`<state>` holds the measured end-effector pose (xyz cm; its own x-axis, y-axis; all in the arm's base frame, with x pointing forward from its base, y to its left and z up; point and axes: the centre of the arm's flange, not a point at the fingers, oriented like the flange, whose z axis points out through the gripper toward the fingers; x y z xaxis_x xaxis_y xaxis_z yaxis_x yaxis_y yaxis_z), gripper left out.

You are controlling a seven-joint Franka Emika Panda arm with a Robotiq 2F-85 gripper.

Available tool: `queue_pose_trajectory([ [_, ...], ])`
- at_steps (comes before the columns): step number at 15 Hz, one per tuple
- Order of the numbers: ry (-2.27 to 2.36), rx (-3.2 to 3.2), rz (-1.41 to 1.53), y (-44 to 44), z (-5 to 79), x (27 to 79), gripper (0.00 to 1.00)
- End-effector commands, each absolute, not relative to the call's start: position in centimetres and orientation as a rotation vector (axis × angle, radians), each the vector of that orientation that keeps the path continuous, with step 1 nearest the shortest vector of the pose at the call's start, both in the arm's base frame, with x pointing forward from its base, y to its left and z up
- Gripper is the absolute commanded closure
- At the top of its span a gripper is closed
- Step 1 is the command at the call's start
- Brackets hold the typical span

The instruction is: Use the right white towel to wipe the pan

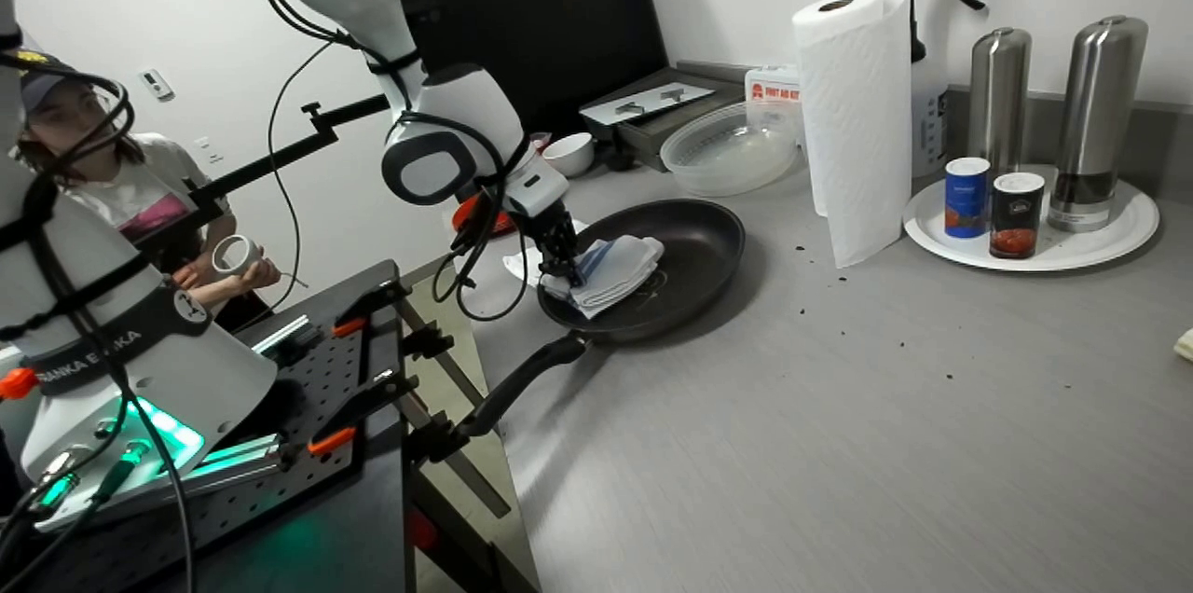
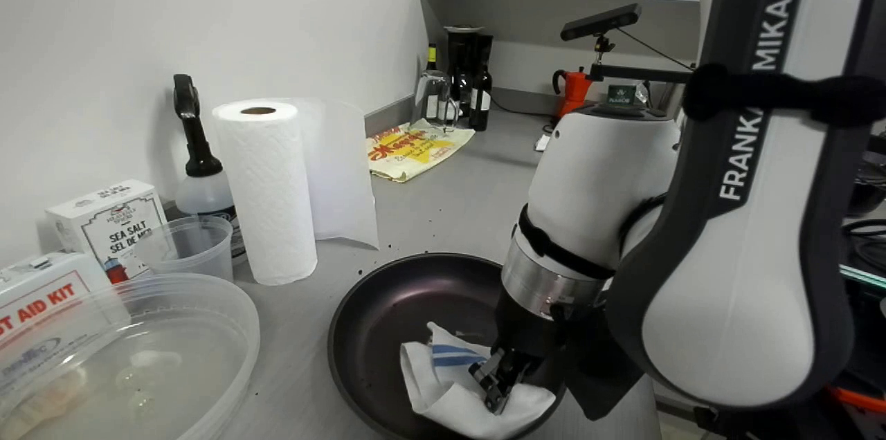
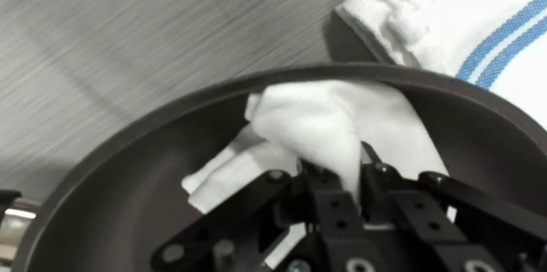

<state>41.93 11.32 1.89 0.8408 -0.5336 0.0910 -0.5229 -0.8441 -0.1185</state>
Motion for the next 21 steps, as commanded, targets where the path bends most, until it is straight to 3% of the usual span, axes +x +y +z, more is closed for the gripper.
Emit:
queue_pose_trajectory([
  [1, 0.882, -2.862, -0.087, 11.9, 2.2, 41.9, 0.97],
  [13, 0.905, -2.698, -0.053, 11.8, 6.3, 47.0, 0.97],
  [21, 0.832, -2.771, -0.339, 6.4, 12.1, 50.9, 0.97],
])
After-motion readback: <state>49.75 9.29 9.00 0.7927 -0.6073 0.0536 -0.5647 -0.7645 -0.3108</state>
